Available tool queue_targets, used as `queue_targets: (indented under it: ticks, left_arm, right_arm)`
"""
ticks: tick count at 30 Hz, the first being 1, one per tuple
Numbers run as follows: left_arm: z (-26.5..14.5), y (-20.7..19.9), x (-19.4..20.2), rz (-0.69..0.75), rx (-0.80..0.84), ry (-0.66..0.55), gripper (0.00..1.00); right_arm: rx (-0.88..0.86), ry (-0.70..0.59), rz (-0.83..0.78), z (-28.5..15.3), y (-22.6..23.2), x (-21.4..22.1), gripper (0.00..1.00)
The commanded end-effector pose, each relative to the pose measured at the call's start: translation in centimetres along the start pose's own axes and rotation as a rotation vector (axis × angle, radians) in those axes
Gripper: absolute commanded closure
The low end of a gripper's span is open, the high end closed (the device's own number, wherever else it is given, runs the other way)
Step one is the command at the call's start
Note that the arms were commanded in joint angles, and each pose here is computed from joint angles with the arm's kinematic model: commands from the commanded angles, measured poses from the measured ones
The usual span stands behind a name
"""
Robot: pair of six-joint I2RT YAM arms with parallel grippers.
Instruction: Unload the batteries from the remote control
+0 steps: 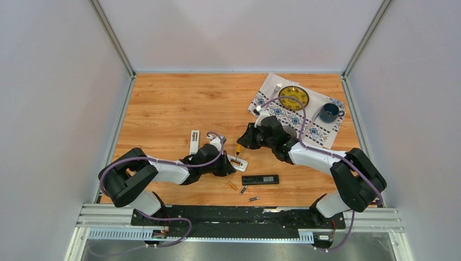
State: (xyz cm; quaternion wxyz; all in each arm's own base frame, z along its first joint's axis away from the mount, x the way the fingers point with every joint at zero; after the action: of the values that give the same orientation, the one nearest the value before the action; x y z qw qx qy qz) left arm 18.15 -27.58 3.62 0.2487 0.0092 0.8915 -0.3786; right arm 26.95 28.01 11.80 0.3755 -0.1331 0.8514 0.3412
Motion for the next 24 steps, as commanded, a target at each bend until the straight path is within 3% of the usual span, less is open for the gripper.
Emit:
queue_targets:
  ticks: [1, 24]
  left_arm:
    - [0.0, 2.7, -0.3, -0.039, -0.091, -0.045, 1.0]
    - [-0.6, 5.2, -0.3, -0.132, -0.157, -0.038, 1.0]
  right_arm:
    - [-0.121, 0.087, 0.086, -0.6, 2.1, 1.1, 1.0]
    - [-0.203, 0.122, 0.274, -0.1, 0.1, 2.1, 1.0]
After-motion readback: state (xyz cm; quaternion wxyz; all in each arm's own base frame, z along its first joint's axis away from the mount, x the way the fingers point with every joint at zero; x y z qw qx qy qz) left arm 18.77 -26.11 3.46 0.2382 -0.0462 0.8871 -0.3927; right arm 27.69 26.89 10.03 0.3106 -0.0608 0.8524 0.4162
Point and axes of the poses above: each gripper's point midway between its finger pads, its own z axis out along the fingers, its own y axis along the line the jaws close on, x = y × z, the point moved 3 cm from there along -z, back along the fingers, and after that the axes turned 7 degrees about -z, right-handed, at the moved point
